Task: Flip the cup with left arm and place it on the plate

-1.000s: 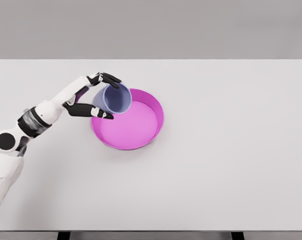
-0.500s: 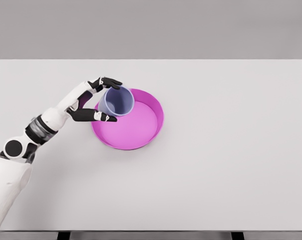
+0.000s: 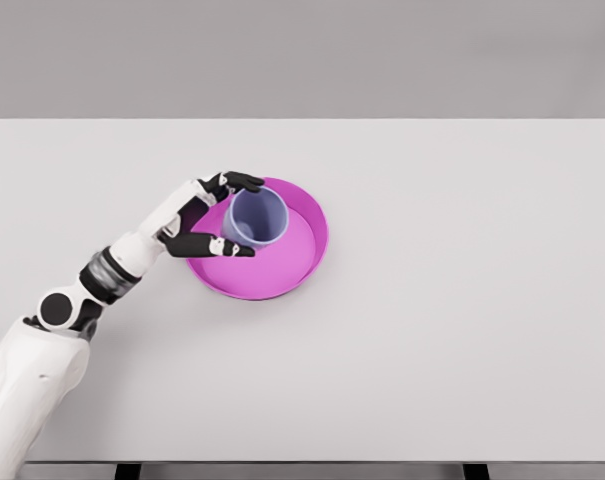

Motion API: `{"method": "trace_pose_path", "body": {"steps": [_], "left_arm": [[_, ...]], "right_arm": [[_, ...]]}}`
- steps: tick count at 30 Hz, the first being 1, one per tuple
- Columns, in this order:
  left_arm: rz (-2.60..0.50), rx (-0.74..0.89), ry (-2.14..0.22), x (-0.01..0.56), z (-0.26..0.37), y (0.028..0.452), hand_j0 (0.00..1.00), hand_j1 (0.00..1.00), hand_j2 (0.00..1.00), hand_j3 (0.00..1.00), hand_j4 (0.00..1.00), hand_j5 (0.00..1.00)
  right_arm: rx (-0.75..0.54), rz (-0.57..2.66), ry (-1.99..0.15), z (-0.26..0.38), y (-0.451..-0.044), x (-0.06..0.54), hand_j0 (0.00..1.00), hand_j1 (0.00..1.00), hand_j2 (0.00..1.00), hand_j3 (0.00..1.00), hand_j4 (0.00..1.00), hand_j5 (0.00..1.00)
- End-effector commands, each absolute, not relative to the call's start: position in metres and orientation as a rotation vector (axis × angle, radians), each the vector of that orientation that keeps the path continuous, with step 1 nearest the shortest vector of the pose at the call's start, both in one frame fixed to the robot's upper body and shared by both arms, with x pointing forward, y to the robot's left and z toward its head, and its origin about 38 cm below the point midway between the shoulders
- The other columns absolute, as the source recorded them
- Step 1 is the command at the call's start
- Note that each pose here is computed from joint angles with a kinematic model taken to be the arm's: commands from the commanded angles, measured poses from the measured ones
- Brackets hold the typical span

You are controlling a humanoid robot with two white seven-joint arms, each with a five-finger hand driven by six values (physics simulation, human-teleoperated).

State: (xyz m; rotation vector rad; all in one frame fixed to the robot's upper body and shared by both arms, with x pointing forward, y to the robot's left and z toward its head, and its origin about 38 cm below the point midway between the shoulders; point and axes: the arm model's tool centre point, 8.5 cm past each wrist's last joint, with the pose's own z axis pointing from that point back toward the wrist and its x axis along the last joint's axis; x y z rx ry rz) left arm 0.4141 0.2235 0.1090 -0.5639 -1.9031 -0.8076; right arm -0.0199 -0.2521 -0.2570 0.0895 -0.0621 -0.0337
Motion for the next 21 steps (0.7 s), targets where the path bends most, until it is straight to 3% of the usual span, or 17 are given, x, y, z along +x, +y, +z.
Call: {"method": "trace_pose_path", "body": {"steps": [1, 16, 19, 21], "left_arm": [[-0.792, -0.583, -1.905, 0.414, 0.108, 0.220, 0.64, 0.64, 0.64, 0.64, 0.64, 0.64], [-0.750, -0.584, -1.875, 0.415, 0.095, 0.219, 0.65, 0.65, 0.65, 0.65, 0.65, 0.65], [-0.749, -0.583, -1.873, 0.415, 0.094, 0.219, 0.68, 0.68, 0.68, 0.68, 0.68, 0.68], [-0.748, -0.582, -1.871, 0.415, 0.093, 0.219, 0.78, 0.78, 0.78, 0.78, 0.78, 0.78]], "right_arm": [[0.090, -0.033, -0.062, -0.257, -0.252, -0.020, 1.00, 1.00, 1.00, 1.00, 1.00, 1.00], [0.090, -0.033, -0.062, -0.257, -0.252, -0.020, 1.00, 1.00, 1.00, 1.00, 1.00, 1.00], [0.090, -0.033, -0.062, -0.257, -0.252, -0.020, 1.00, 1.00, 1.00, 1.00, 1.00, 1.00], [0.090, -0.033, -0.062, -0.257, -0.252, -0.020, 1.00, 1.00, 1.00, 1.00, 1.00, 1.00]]}}
